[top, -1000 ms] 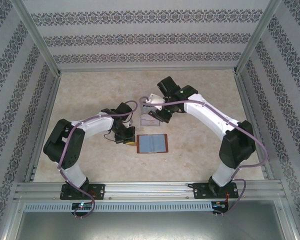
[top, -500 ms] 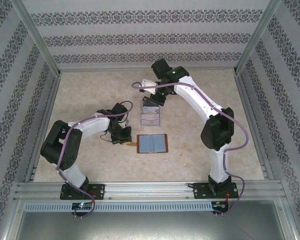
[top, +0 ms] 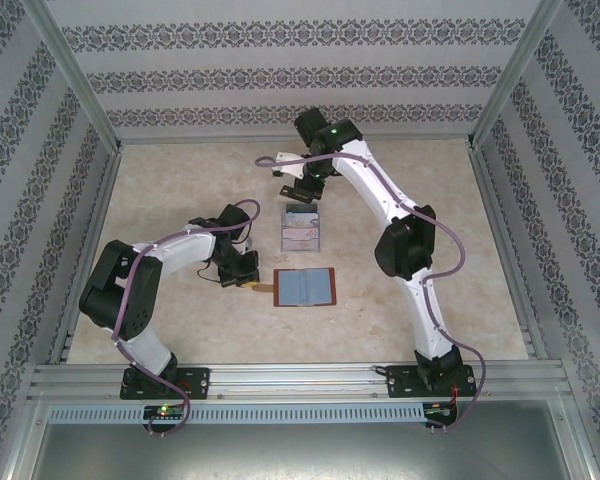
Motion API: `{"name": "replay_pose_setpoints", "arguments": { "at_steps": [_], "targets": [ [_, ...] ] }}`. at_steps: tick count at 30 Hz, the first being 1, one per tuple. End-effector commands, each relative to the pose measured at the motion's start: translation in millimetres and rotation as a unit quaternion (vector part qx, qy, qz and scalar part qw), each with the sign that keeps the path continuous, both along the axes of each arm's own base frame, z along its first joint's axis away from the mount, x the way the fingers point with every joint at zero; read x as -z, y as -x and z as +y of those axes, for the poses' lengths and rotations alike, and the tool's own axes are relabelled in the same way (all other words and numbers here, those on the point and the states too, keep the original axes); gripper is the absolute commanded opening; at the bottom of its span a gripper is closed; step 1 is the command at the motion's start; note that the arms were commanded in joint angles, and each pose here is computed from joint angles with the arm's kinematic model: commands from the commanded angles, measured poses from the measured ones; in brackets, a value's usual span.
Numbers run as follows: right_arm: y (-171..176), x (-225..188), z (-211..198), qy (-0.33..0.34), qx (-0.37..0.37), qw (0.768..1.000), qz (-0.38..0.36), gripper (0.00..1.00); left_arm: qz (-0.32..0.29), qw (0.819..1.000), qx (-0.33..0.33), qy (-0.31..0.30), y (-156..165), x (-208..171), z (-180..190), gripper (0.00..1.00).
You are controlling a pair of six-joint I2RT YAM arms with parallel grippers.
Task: Take the credit cards out of the card holder
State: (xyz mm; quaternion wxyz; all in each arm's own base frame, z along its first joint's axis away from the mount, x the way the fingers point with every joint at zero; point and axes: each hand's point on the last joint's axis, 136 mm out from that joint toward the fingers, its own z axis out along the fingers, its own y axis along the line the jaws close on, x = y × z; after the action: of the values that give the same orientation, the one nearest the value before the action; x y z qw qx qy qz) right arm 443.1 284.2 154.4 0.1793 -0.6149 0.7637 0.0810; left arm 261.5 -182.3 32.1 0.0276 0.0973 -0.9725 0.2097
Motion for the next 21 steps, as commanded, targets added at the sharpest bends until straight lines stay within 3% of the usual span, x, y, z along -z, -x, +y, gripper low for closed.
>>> {"name": "replay_pose_setpoints", "arguments": {
  "at_steps": [1, 19, 21],
  "targets": [
    [3, 11, -9, 0.019, -0.016, 1.0, 0.018, 0.0, -0.004, 1.0, 0.002, -0.002, 1, -2, 5, 0.04],
    [10, 59, -21, 0.075, -0.036, 0.995, 0.064, 0.0, 0.001, 1.0, -0.003, -0.003, 1, -1, 6, 0.04],
    [7, 58, -21, 0.078, -0.031, 0.995, 0.056, 0.07, 0.001, 1.0, -0.003, -0.002, 1, -1, 6, 0.04]
  ]
}}
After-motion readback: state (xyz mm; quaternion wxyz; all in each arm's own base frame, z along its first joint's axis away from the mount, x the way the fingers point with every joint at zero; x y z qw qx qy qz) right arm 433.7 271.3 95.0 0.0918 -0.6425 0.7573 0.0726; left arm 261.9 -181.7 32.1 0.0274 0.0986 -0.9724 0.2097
